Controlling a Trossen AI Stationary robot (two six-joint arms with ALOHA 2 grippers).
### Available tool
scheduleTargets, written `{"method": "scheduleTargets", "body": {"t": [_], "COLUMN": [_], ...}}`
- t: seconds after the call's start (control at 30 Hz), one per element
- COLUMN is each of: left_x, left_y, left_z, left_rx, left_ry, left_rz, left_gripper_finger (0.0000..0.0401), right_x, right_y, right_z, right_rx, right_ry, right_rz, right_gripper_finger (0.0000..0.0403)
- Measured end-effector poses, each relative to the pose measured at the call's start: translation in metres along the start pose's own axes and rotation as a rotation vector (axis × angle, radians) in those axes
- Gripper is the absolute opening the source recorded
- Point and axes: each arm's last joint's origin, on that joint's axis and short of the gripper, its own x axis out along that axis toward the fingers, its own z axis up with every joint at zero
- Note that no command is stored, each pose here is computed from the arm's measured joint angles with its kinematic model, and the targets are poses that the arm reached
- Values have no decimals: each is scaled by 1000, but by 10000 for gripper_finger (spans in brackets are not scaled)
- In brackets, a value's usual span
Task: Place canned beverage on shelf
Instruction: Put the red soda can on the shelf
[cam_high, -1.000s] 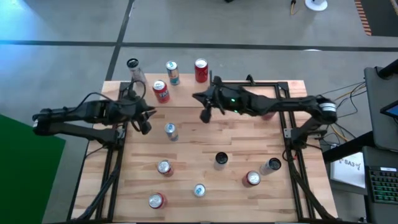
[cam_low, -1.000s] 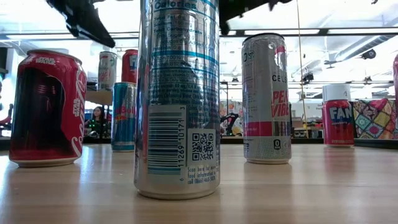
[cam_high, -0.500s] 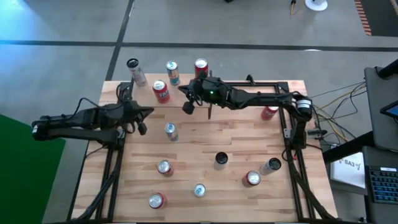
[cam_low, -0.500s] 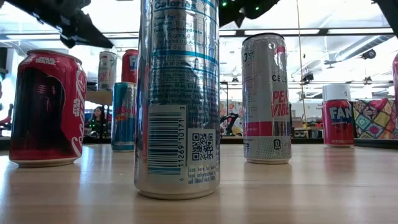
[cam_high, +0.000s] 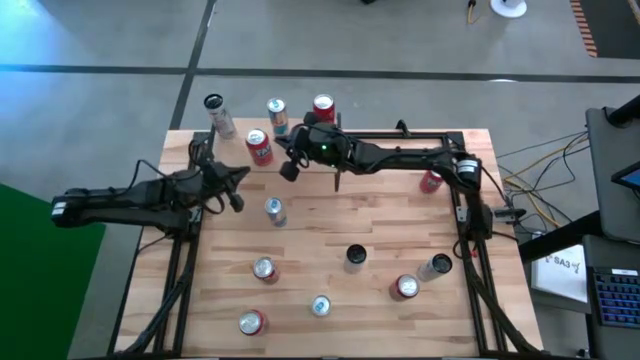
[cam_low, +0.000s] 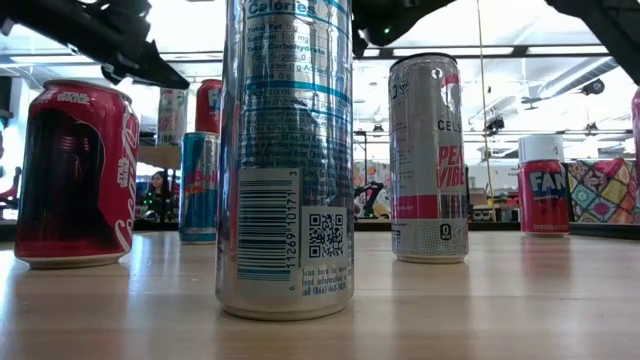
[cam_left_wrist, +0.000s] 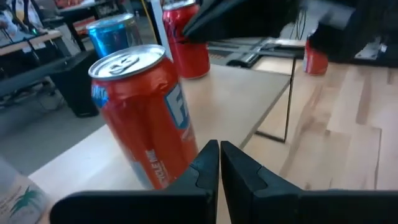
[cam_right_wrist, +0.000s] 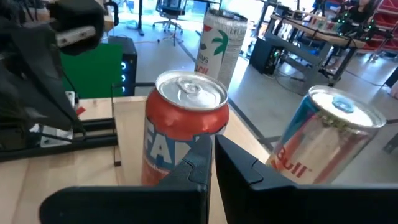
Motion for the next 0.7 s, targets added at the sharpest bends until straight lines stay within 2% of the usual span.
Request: {"method": "scheduleTargets", "body": {"t": [0.27,0.7], "left_x": [6,25], "left_y": [-3,-3], "left_z": [-7,-8], "left_rx": [9,31], "left_ry": [-3,7], "left_rz": [10,77], "left_gripper_finger": [0,0], "right_x": [14,16], "right_y": [-3,-8], "right_z": [-8,-8], "right_rx": [11,19], "right_ry": [14,1], "right_rz": [-18,-31], "right_gripper_finger": [12,12]}}
